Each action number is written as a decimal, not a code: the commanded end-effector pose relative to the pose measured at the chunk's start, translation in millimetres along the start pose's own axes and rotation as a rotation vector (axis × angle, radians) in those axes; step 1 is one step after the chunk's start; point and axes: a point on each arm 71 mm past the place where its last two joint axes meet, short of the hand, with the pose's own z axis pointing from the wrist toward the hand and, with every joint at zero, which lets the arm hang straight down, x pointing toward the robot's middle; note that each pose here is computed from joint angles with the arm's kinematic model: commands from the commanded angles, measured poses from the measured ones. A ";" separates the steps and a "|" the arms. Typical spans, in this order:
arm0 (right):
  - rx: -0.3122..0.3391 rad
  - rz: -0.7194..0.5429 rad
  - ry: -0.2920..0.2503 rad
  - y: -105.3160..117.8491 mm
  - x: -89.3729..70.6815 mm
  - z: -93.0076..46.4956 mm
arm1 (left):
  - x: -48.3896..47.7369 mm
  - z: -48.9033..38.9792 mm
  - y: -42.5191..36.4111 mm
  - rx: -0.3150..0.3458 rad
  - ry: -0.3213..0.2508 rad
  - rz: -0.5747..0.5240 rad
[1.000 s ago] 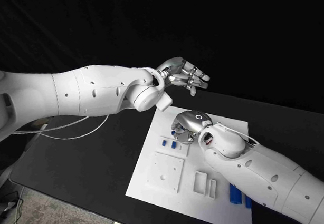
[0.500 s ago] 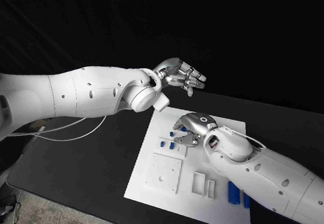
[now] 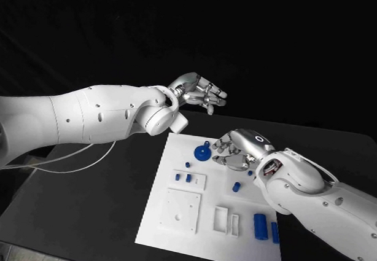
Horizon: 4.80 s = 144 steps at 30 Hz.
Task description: Assemble the parts on the task board
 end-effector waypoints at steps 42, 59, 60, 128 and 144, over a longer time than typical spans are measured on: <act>0.373 0.446 -0.115 -149.0 -43.0 -86.1 | 43.4 -4.3 40.7 -0.006 0.207 0.313; 0.220 -0.050 0.153 -96.6 -1.8 -41.9 | 40.4 2.2 41.8 -0.050 0.111 0.090; 0.215 -0.062 0.160 -93.4 1.0 -39.5 | 40.4 2.6 41.8 -0.051 0.108 0.083; 0.213 -0.255 0.249 -60.1 55.0 -14.7 | 22.7 3.0 47.7 -0.091 0.034 -0.073; 0.218 -0.199 0.138 -63.8 39.4 -20.0 | 15.7 4.1 51.6 -0.105 0.027 -0.072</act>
